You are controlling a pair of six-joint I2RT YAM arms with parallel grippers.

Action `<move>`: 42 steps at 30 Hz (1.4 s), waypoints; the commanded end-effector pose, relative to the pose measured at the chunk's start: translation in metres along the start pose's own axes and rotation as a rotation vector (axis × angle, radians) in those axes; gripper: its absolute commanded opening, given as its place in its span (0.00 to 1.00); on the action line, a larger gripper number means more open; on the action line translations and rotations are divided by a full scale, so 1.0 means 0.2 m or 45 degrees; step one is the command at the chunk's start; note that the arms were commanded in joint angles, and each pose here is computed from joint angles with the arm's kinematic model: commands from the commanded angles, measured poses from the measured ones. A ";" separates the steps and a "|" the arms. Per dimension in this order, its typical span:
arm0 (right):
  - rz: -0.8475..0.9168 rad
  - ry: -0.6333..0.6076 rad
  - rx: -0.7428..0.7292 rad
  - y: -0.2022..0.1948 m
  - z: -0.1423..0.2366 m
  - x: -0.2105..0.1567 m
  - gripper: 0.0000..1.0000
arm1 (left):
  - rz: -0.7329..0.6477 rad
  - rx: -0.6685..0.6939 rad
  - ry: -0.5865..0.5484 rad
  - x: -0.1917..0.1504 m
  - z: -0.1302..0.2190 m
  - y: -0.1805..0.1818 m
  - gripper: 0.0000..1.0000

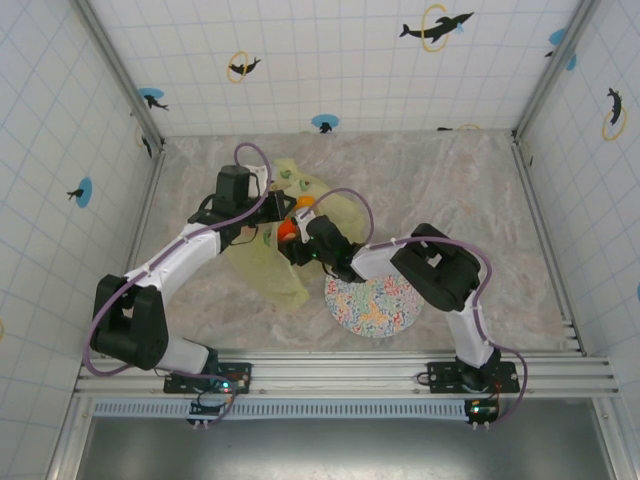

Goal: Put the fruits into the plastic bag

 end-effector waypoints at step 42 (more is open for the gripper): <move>-0.002 -0.115 -0.097 -0.44 1.02 0.01 0.74 | 0.008 -0.013 -0.039 0.04 0.03 -0.01 0.00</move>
Point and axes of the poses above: each hand's point on the last joint's axis, 136 mm out from that joint toward the fingers, its own z axis back along the fingers, its own y axis along the line the jaws close on, x = y × z, the point moved 2 cm from there along z, back along the fingers, and after that the axes turned 8 degrees about -z, right-handed, at the moved point
